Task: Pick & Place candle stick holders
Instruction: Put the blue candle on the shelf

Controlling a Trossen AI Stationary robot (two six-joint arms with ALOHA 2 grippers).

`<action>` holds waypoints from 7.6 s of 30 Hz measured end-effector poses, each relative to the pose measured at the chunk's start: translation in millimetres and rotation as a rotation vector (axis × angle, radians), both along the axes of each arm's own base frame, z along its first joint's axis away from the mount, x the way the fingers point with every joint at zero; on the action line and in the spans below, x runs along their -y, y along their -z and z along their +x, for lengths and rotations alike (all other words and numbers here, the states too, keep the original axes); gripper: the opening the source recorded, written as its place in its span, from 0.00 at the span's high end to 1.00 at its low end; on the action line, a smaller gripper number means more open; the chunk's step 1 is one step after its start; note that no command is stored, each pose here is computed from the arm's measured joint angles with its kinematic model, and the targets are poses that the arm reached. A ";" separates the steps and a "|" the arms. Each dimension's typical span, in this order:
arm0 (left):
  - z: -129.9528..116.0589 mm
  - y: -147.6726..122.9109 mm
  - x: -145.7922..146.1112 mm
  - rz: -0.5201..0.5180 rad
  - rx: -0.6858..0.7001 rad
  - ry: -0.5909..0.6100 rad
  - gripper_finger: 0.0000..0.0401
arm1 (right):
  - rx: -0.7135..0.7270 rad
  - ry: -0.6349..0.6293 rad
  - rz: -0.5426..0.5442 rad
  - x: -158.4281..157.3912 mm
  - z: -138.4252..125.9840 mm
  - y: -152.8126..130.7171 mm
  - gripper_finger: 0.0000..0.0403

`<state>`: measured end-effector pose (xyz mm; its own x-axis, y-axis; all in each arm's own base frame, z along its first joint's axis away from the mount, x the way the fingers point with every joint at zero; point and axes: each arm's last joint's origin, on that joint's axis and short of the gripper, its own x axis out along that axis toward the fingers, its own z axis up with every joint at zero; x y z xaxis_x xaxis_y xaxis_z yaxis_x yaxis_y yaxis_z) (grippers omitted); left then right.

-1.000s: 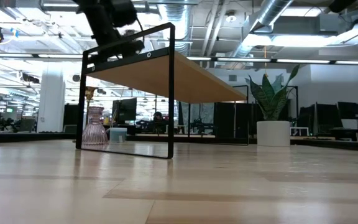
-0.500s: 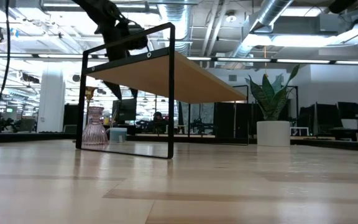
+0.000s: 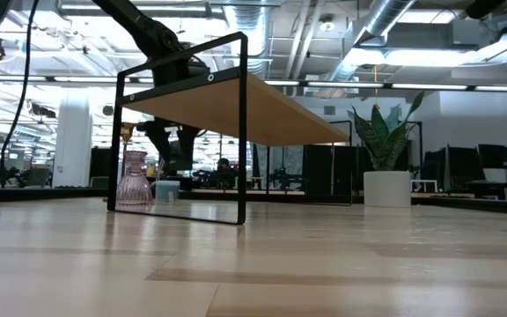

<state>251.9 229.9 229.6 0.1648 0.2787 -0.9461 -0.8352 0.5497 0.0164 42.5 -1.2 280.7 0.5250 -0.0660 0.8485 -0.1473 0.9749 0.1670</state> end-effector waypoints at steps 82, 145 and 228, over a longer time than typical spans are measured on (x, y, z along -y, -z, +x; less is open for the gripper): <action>2.5 50.5 1.2 -0.072 -0.068 0.050 0.43 | -0.024 0.035 0.019 1.0 1.8 1.2 0.29; 80.7 -80.9 183.5 0.102 0.531 0.506 0.43 | -0.024 0.035 0.040 1.5 1.8 1.3 0.29; 127.6 -82.4 56.4 0.172 0.205 0.384 0.36 | -0.028 0.027 0.075 2.2 2.3 1.7 0.29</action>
